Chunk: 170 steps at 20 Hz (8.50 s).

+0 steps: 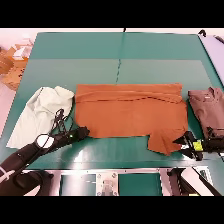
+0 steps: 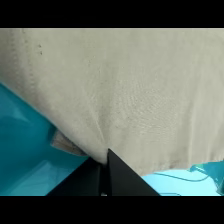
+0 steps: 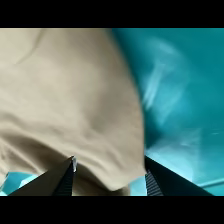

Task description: Fold the shirts.

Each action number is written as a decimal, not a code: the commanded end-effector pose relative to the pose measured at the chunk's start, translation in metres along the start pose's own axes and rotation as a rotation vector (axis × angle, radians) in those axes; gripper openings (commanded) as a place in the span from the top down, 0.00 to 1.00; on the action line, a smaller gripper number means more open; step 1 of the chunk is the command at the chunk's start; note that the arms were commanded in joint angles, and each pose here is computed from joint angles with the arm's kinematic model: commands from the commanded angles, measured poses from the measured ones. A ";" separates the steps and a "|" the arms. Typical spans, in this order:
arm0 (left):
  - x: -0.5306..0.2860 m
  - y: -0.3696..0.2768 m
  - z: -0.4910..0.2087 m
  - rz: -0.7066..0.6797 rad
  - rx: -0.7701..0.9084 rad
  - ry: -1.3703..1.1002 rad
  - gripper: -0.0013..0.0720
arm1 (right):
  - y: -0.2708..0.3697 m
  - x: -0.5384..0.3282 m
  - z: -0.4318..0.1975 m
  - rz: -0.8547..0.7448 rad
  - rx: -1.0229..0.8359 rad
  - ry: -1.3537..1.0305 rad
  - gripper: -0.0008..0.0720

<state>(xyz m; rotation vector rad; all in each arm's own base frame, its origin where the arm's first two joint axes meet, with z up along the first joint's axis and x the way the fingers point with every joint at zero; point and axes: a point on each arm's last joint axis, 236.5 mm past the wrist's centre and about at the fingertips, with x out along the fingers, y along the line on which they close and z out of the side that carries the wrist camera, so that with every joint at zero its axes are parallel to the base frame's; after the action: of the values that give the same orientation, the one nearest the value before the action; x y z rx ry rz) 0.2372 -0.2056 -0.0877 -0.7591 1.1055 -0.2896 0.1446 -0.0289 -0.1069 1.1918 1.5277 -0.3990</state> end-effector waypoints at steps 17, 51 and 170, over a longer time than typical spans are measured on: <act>-0.054 0.012 -0.002 0.363 0.391 0.302 0.96 | 0.006 -0.049 0.018 -0.060 -0.032 -0.094 0.97; -0.060 -0.035 0.337 0.357 0.295 0.045 0.02 | 0.203 -0.104 0.185 0.183 -0.610 -0.276 0.16; -0.081 -0.033 0.336 0.304 0.476 0.182 0.96 | 0.287 -0.342 0.157 0.586 -0.580 -0.731 0.97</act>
<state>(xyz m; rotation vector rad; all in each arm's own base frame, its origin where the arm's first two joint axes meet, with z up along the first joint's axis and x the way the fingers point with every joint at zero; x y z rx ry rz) 0.5050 -0.0467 0.0688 -0.1396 1.2386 -0.3496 0.4681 -0.0937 0.2342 0.7921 0.6070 0.2272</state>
